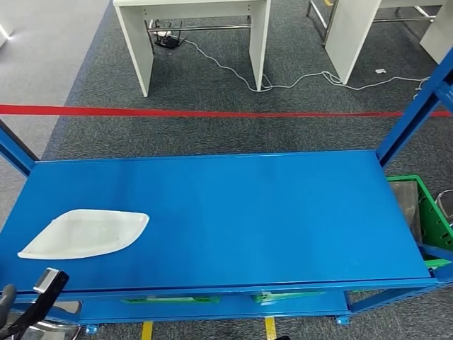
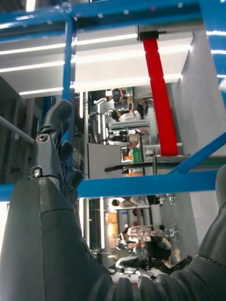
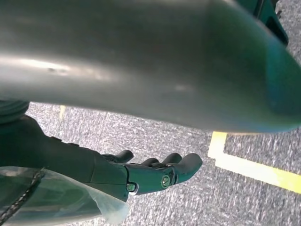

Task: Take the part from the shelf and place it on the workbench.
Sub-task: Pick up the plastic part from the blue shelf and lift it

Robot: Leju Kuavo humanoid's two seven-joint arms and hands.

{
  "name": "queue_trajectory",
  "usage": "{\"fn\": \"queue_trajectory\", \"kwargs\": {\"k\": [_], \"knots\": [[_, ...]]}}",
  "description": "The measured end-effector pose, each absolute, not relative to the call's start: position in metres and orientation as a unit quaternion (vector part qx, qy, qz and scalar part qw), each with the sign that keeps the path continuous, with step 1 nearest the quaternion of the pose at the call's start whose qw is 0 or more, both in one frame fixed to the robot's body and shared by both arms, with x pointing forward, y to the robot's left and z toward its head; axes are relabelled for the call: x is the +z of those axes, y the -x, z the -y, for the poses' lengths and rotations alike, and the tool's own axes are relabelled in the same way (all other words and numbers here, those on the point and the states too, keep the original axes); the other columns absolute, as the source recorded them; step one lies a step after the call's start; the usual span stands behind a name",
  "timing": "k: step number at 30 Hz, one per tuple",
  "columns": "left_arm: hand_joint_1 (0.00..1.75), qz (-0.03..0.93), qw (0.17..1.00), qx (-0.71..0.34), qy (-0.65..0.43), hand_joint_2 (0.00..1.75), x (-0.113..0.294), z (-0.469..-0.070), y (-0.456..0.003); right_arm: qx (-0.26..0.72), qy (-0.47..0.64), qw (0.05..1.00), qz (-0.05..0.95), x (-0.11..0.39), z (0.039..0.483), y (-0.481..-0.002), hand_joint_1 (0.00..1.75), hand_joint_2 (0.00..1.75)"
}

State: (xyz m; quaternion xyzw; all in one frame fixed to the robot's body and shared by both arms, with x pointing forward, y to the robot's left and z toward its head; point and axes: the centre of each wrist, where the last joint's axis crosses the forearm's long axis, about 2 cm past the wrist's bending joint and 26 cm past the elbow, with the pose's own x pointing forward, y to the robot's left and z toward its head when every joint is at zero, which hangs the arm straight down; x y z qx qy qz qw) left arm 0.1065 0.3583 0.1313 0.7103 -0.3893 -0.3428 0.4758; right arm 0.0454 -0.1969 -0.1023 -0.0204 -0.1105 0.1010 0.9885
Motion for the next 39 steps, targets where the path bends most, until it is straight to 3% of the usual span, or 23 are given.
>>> {"fn": "queue_trajectory", "kwargs": {"k": [13,39], "knots": [[0.0,0.41,0.489,-0.337,-0.693,1.75,0.122,-0.34,-0.112,0.096,0.018,0.989,0.11,-0.102,0.195,-0.046,0.0,0.0],[0.0,0.521,0.515,-0.367,-0.574,1.75,0.082,-0.248,-0.156,0.112,0.022,0.988,0.104,-0.101,0.194,-0.048,0.0,0.0]]}}
